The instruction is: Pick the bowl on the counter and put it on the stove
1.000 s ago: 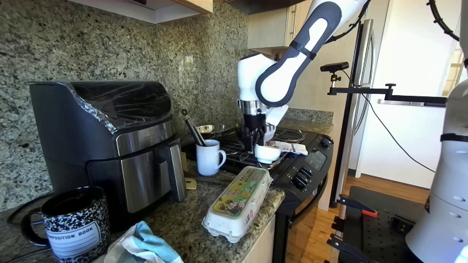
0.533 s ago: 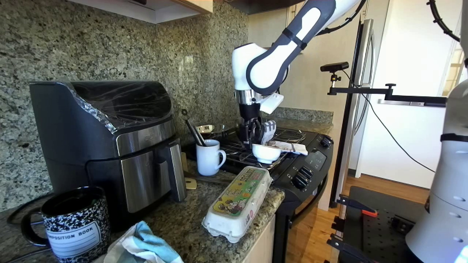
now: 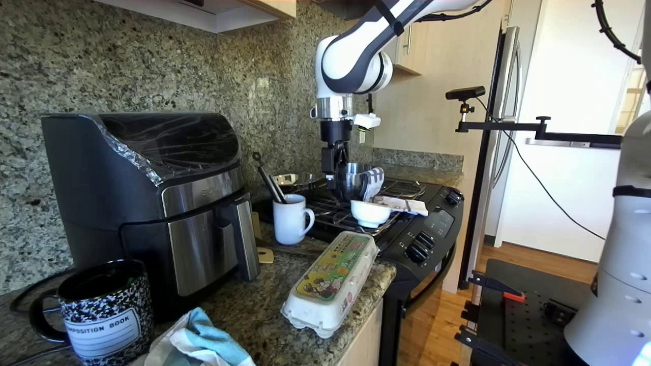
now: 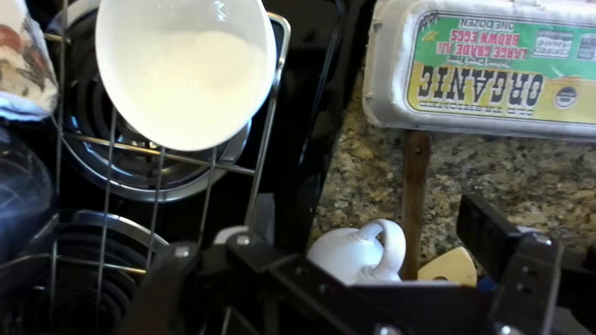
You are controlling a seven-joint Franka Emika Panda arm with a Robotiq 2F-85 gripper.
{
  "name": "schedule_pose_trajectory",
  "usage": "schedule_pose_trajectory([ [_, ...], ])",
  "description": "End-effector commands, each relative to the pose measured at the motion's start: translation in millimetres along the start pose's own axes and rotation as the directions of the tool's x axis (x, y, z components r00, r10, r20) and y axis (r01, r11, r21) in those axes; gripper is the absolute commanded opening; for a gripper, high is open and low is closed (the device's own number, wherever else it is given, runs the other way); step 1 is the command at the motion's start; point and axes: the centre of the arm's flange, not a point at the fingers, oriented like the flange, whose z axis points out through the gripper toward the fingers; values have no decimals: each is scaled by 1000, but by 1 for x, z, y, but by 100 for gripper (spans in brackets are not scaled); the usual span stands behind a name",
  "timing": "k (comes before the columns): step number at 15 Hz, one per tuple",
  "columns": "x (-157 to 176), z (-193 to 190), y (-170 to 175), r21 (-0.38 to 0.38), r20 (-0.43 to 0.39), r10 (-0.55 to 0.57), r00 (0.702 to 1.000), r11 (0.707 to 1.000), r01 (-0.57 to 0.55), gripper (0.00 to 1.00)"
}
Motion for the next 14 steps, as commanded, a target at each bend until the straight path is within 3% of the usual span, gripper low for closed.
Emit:
schedule_pose_trajectory([
  [1,5,-13,-1,49,16,-49,999,998,48,100],
  [14,2,-6,-4,33,25,-44,999,999,43,100],
])
